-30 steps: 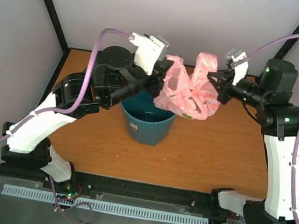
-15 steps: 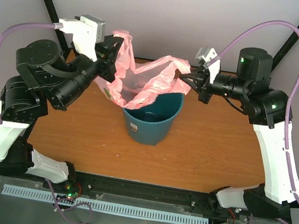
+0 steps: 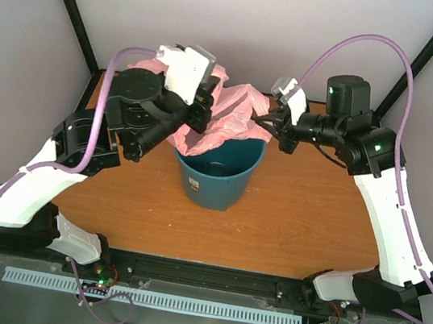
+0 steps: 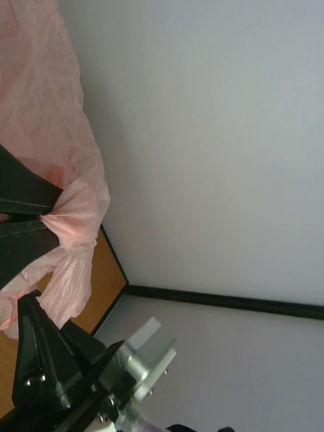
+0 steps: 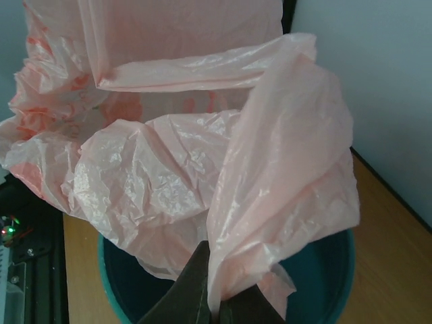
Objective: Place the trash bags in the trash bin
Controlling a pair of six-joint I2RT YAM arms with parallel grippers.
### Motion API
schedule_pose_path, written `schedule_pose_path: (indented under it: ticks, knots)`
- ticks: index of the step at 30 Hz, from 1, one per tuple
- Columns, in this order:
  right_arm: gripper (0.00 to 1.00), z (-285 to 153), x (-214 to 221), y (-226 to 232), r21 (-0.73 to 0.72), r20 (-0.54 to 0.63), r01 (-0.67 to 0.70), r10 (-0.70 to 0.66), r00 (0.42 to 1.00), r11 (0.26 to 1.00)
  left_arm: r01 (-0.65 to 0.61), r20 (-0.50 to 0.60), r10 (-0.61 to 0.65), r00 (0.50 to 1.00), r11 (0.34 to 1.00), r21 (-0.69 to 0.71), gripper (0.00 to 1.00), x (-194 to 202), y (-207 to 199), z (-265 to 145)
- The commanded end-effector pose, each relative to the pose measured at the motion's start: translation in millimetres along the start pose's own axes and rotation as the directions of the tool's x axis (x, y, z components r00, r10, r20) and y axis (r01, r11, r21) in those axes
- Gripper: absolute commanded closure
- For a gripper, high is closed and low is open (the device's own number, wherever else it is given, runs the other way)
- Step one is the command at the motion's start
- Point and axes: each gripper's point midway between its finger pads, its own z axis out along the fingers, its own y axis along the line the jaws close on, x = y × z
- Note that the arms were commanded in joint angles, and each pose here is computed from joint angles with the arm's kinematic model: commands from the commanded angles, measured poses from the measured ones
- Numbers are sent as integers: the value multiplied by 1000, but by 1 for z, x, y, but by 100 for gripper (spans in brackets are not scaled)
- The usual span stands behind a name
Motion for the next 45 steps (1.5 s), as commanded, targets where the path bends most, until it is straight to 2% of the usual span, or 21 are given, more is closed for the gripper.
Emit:
schedule_pose_path:
  ticks: [1, 6, 9, 17, 23, 25, 26, 31, 33, 36, 38, 41, 45]
  knots:
    - [97, -18, 13, -6, 113, -21, -28, 30, 999, 993, 44, 28, -48, 998, 990, 138, 99, -12, -23, 0]
    - [97, -38, 34, -8, 178, -31, -70, 77, 997, 982, 40, -19, -36, 999, 952, 303, 99, 0, -61, 6]
    - [97, -49, 43, -11, 213, -31, -89, 97, 995, 973, 56, -25, -51, 998, 936, 347, 99, 1, -71, 8]
    - [97, -59, 54, -8, 223, -39, -117, 128, 991, 968, 60, -42, -48, 998, 924, 377, 99, 7, -81, 12]
    - [97, -53, 64, -14, 220, -54, -142, 157, 986, 965, 39, -54, -23, 998, 949, 314, 99, 15, -72, 19]
    - [97, -55, 62, -15, 225, -51, -142, 158, 986, 964, 32, -55, -16, 998, 955, 295, 90, 14, -65, 14]
    - [97, -56, 61, -16, 231, -48, -141, 155, 987, 963, 31, -53, -17, 998, 957, 287, 82, 13, -60, 10]
    - [97, -60, 58, -22, 261, -43, -131, 147, 988, 956, 11, -26, -4, 1000, 957, 289, 31, 9, -41, -17]
    - [97, -60, 59, -27, 271, -44, -138, 156, 987, 953, -2, -3, 3, 1000, 949, 316, 16, 3, -36, -34]
    - [97, -59, 60, -32, 271, -42, -158, 176, 984, 950, 9, 38, -24, 999, 941, 340, 10, -6, -24, -58]
    - [97, -58, 60, -35, 271, -38, -167, 184, 982, 948, 36, 67, -60, 996, 951, 306, 9, -11, -7, -72]
    - [97, -59, 57, -38, 275, -25, -173, 187, 982, 946, 97, 67, -101, 993, 993, 61, 9, -5, 45, -77]
    - [97, -58, 53, -37, 259, -14, -182, 192, 981, 948, 62, -23, -69, 997, 972, -225, 12, 25, 84, -68]
